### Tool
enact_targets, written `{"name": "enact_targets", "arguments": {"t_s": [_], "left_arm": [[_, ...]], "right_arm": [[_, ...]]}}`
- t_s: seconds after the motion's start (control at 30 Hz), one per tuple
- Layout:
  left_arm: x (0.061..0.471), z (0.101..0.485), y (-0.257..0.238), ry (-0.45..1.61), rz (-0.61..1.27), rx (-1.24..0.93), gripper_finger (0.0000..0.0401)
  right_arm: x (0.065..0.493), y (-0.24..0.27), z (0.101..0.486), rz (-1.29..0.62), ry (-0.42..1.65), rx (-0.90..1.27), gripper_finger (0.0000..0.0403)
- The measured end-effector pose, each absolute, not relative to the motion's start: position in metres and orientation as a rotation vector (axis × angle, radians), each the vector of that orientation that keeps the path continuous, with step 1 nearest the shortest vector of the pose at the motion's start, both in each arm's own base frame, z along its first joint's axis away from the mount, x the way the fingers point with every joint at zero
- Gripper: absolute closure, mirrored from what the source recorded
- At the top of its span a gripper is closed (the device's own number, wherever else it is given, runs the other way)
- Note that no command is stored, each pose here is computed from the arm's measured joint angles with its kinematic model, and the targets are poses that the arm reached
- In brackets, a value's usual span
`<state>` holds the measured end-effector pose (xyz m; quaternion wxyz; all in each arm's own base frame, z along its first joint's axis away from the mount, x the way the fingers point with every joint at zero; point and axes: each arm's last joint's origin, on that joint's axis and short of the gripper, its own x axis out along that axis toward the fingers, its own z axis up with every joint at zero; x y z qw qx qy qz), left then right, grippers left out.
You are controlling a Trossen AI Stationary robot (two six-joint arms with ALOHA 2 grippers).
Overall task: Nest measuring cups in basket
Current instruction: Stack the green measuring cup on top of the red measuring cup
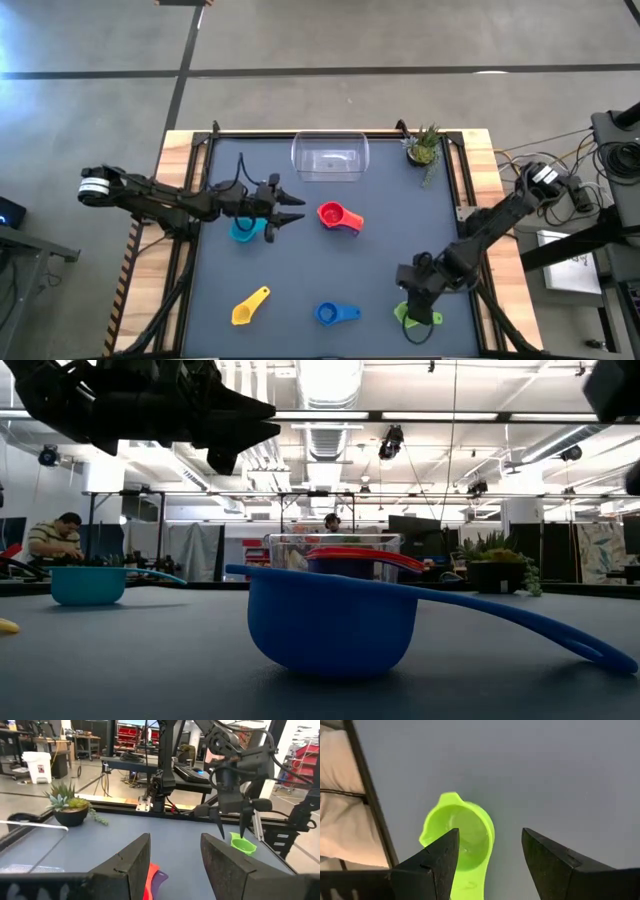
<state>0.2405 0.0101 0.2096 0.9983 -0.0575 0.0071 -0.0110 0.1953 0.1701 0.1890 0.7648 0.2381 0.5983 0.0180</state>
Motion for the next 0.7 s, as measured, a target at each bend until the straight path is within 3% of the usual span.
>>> {"name": "enact_targets", "arguments": {"t_s": [0.57,0.7], "left_arm": [[0.196,0.215,0.016,-0.042,0.006,-0.066,0.0244],[0.190,0.216,0.016,-0.064,0.008,-0.071,0.0244]], "right_arm": [[0.194,0.184,0.162,-0.070,1.384,0.522,0.0200],[0.195,0.185,0.157,-0.075,1.394,0.504,0.0221]]}}
